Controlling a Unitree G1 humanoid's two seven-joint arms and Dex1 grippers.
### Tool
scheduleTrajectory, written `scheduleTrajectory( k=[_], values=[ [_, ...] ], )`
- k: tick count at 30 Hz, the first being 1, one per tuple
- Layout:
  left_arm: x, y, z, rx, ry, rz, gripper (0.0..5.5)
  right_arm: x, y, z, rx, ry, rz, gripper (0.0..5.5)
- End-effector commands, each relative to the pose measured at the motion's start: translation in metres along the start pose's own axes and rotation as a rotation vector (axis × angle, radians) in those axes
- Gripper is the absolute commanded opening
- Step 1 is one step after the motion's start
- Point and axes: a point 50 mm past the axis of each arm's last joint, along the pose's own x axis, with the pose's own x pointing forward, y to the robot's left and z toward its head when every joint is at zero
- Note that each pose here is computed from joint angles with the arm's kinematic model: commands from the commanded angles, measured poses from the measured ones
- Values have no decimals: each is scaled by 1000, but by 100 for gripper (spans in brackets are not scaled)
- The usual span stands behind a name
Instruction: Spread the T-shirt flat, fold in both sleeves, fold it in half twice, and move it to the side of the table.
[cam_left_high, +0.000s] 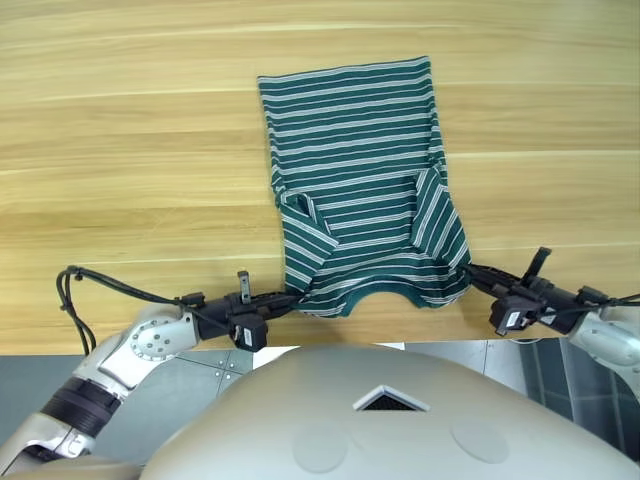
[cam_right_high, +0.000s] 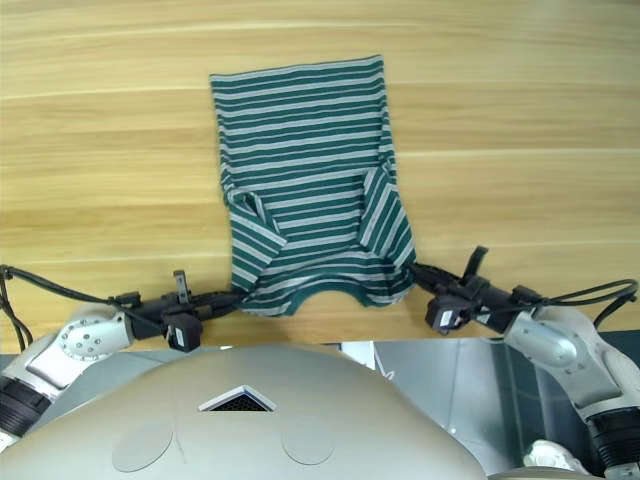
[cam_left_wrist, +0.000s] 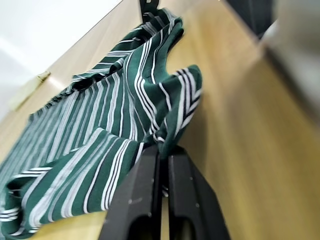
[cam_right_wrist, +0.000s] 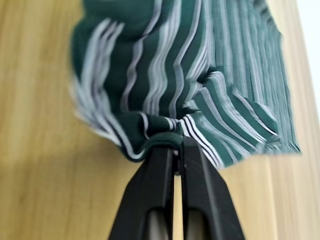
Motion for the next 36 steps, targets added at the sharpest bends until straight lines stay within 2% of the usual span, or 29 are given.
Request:
scheduleTrajectory(
  k=[1,6,10,16,22,29,36],
  values=[
    [-5,29,-9,34,56,146,0,8,-24,12,16,-78,-128,0],
    [-4,81,-7,116,30,410,0,19,-55,23,29,-173,-313,0],
    [0,111,-10,139,32,528,0,42,-78,19,18,-181,-398,0],
    [9,168,-20,180,78,673,0,80,-129,5,15,-130,-592,0],
    [22,223,-32,148,88,796,0,123,-168,-13,30,-36,-681,0],
    [40,250,-54,72,158,833,0,152,-183,-33,75,64,-711,0],
    [48,263,-65,40,275,863,0,170,-193,-35,109,100,-739,0]
  ],
)
